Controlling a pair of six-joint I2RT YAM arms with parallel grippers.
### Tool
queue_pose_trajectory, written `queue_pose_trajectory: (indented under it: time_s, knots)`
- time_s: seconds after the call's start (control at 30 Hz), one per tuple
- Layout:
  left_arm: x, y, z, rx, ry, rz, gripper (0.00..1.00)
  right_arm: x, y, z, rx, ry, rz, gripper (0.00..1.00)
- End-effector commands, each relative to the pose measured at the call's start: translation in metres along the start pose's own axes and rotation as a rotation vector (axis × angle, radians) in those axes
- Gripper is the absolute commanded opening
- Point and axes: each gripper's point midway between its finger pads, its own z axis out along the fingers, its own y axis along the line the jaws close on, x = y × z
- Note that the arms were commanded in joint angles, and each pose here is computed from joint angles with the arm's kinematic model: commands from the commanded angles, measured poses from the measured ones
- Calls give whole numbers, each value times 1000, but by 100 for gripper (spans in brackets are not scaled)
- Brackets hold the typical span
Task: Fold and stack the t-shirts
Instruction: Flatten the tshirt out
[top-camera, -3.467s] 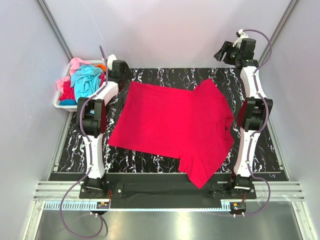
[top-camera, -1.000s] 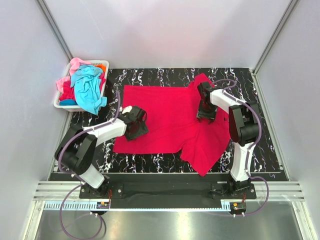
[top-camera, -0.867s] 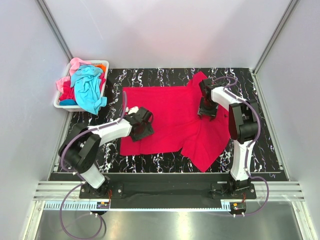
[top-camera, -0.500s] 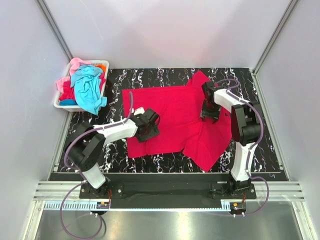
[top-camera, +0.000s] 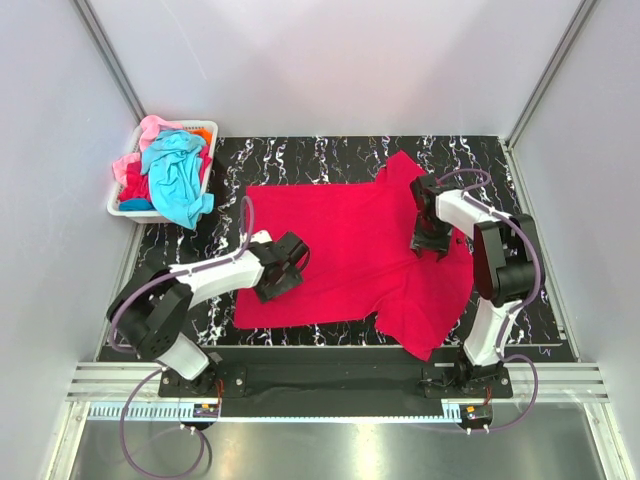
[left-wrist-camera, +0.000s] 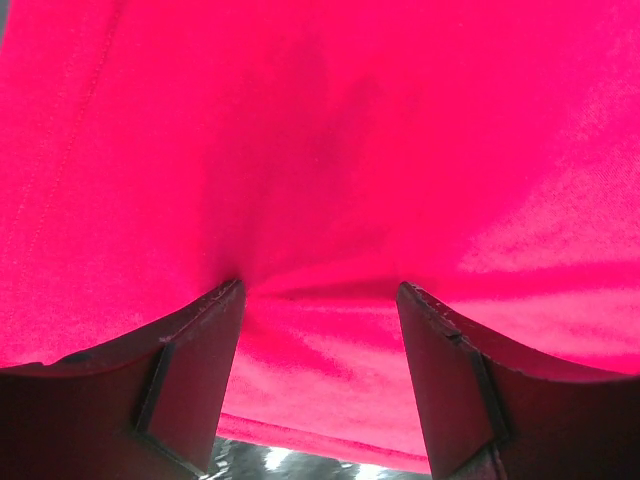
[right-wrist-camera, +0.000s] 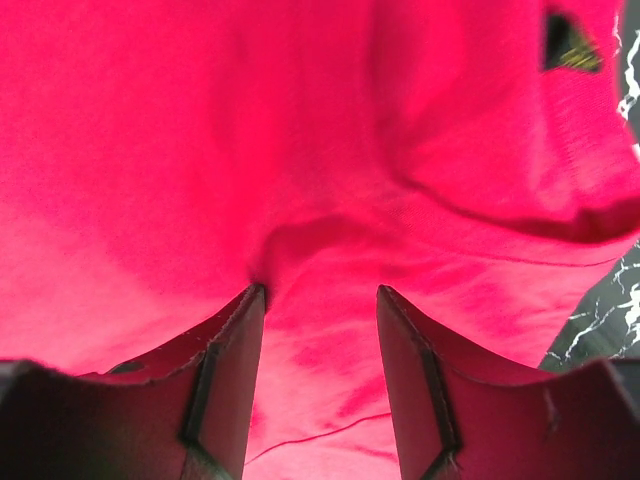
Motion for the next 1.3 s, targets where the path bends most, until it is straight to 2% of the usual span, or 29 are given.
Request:
queue_pose_trajectory:
  time_s: [0.0, 0.23, 0.47, 0.57, 0.67, 0.83, 0.93, 0.97, 1.07, 1.1, 1.17, 1.2, 1.27]
  knots:
    - [24, 66, 5, -207, 57, 50, 70, -9, -10, -18, 9, -66, 43, 55]
    - [-4, 36, -30, -34, -19, 53, 70, -18, -13, -49, -43, -143, 69, 55]
    - [-73, -13, -85, 126, -212, 42, 78, -44, -11, -96, -118, -260, 78, 57]
    - [-101, -30, -84, 138, -209, 13, 77, -64, -4, -113, -153, -315, 66, 64]
    - [-128, -49, -69, 200, -147, -32, 74, -87, 8, -130, -221, -379, 49, 66]
    - [-189, -65, -47, 303, -163, -149, 69, -125, 21, -152, -400, -490, 87, 65]
    - [-226, -68, -26, 282, -178, -182, 64, -142, 35, -146, -492, -497, 78, 71]
    - [-241, -72, -13, 261, -186, -188, 58, -145, 41, -143, -520, -493, 67, 72]
    - [-273, -81, -1, 250, -227, -192, 51, -162, 54, -130, -564, -497, 65, 73]
    - [-276, -81, 17, 223, -219, -189, 50, -168, 61, -123, -571, -488, 59, 73]
    - [-297, -78, 25, 190, -257, -215, 50, -173, 69, -110, -586, -463, 53, 72]
    - [-298, -72, 41, 148, -248, -224, 50, -179, 72, -114, -600, -475, 51, 72]
    - [-315, -55, 47, 75, -279, -267, 49, -182, 79, -103, -616, -457, 43, 72]
